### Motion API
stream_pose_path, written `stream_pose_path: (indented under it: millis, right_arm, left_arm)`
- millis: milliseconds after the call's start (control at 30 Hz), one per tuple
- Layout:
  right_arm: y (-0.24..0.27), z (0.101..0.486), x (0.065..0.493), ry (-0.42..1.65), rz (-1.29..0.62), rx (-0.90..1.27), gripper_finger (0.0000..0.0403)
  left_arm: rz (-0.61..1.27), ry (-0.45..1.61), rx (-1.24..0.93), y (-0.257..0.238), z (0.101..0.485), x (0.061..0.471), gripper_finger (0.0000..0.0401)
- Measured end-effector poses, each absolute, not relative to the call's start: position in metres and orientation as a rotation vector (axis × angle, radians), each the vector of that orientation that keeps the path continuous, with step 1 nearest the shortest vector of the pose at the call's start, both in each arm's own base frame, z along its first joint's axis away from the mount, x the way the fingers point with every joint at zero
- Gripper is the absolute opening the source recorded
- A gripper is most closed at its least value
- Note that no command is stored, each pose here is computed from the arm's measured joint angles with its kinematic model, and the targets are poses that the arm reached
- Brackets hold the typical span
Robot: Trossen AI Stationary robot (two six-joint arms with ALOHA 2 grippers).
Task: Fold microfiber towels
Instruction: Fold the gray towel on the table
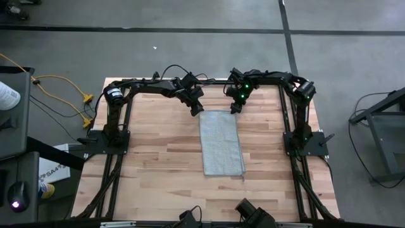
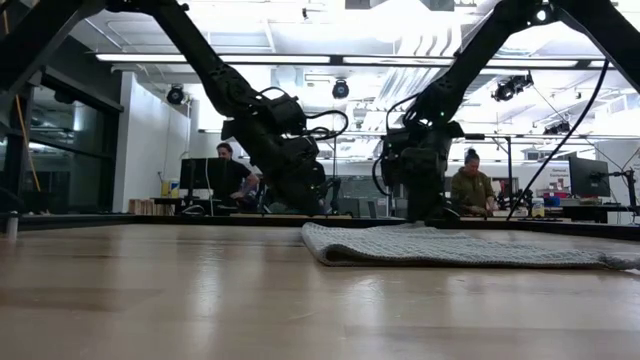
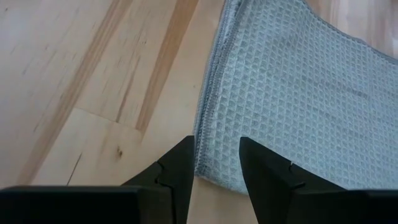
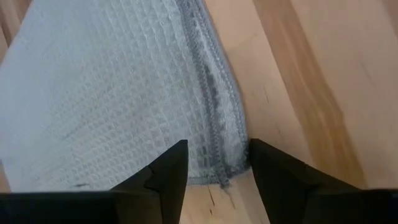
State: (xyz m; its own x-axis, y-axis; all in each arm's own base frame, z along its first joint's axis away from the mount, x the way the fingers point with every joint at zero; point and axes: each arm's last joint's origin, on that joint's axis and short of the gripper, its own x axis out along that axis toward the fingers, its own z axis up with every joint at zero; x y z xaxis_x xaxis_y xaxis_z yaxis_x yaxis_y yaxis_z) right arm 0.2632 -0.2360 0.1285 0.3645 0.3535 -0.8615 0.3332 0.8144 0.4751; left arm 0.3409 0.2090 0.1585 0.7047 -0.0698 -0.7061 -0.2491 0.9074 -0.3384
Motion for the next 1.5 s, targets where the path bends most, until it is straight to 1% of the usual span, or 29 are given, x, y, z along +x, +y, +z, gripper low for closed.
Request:
stream_pose_path:
  millis: [300,433,600,733,867,1000,1100,1400,1500]
  right_arm:
    - [-0.236,0.137,0.262,1.224,-0.012,0.628,0.0144]
    - [-0.236,0.137,0.262,1.222,-0.011,0.628,0.0137]
    - [-0.235,0.138,0.262,1.208,0.005,0.641,0.0136]
    - [-0.235,0.138,0.263,1.205,0.008,0.643,0.0136]
    - [-0.233,0.138,0.265,1.208,0.016,0.637,0.0135]
    - [-0.228,0.138,0.268,1.212,0.029,0.627,0.0135]
    - [-0.226,0.138,0.271,1.214,0.037,0.619,0.0135]
    - [-0.226,0.138,0.271,1.214,0.03,0.619,0.0135]
    - [-0.226,0.138,0.271,1.214,0.029,0.619,0.0135]
  left_arm:
    - [0.098,0.84,-0.459,0.207,0.155,0.337,0.013]
    - [0.094,0.849,-0.439,0.206,0.154,0.337,0.013]
    - [0.099,0.836,-0.425,0.207,0.155,0.338,0.013]
    - [0.155,0.853,-0.397,0.209,0.155,0.337,0.013]
    - [0.163,0.856,-0.401,0.209,0.154,0.337,0.013]
    - [0.168,0.87,-0.413,0.21,0.147,0.338,0.013]
    - [0.152,0.876,-0.442,0.21,0.14,0.339,0.0129]
    - [0.098,0.858,-0.503,0.209,0.143,0.342,0.013]
    - [0.032,0.827,-0.525,0.207,0.145,0.345,0.0129]
